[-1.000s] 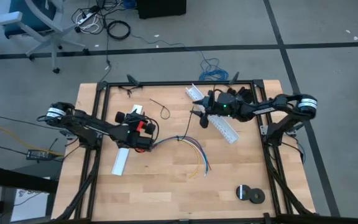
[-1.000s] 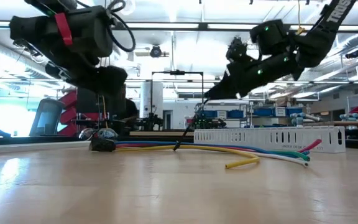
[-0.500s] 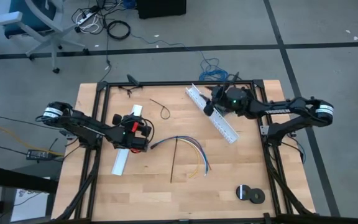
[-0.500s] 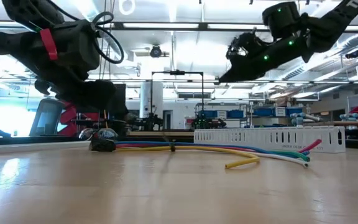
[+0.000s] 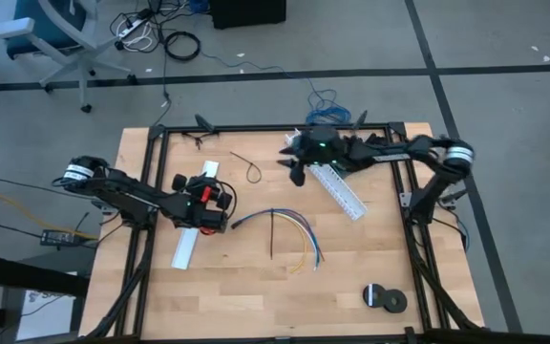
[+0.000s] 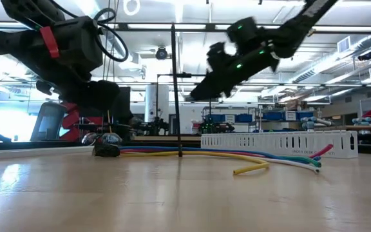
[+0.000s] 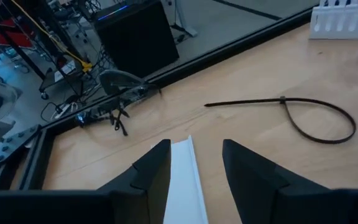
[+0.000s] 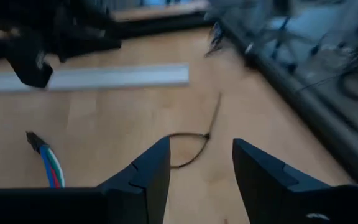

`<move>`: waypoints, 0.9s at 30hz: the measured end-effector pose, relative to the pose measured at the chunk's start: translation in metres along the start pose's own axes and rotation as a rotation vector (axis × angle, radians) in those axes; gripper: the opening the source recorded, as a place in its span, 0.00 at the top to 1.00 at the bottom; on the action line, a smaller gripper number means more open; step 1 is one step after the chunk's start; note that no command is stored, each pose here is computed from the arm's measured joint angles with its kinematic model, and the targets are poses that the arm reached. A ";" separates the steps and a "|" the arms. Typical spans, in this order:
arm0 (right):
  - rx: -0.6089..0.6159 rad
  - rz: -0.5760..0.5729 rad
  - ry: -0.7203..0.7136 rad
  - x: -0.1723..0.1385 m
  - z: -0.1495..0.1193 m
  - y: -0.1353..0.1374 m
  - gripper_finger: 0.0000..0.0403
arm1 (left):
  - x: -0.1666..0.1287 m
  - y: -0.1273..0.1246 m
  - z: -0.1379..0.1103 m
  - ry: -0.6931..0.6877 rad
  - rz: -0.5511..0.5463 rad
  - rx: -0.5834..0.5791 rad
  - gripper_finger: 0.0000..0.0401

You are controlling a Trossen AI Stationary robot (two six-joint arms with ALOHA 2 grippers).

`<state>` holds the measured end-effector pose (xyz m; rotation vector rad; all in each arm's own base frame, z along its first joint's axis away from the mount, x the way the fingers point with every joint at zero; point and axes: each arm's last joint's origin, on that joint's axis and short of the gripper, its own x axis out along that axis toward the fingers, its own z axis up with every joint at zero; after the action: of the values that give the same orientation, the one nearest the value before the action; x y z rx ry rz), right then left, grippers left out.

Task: Ziptie cables
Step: Wrap the cable wires with black zip tie

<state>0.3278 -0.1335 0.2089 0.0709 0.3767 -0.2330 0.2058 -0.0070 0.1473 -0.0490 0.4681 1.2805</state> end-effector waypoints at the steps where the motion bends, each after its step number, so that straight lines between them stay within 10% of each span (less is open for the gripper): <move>1: 0.003 0.017 0.017 0.009 0.000 -0.001 0.61 | 0.000 0.001 0.000 -0.005 0.001 0.011 0.63; 12: 0.021 0.170 -0.006 0.050 0.015 -0.001 0.63 | 0.014 0.029 -0.019 -0.059 -0.133 -0.010 0.70; 18: -0.002 0.196 -0.037 0.052 0.027 -0.001 0.64 | 0.025 0.045 -0.015 -0.211 -0.643 -0.045 0.72; 27: 0.022 0.234 0.090 0.090 0.021 -0.007 0.66 | 0.048 0.061 -0.012 -0.223 -0.678 -0.056 0.73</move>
<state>0.4146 -0.1616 0.1946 0.1466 0.4516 -0.0030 0.1554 0.0512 0.1329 -0.1012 0.1919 0.6217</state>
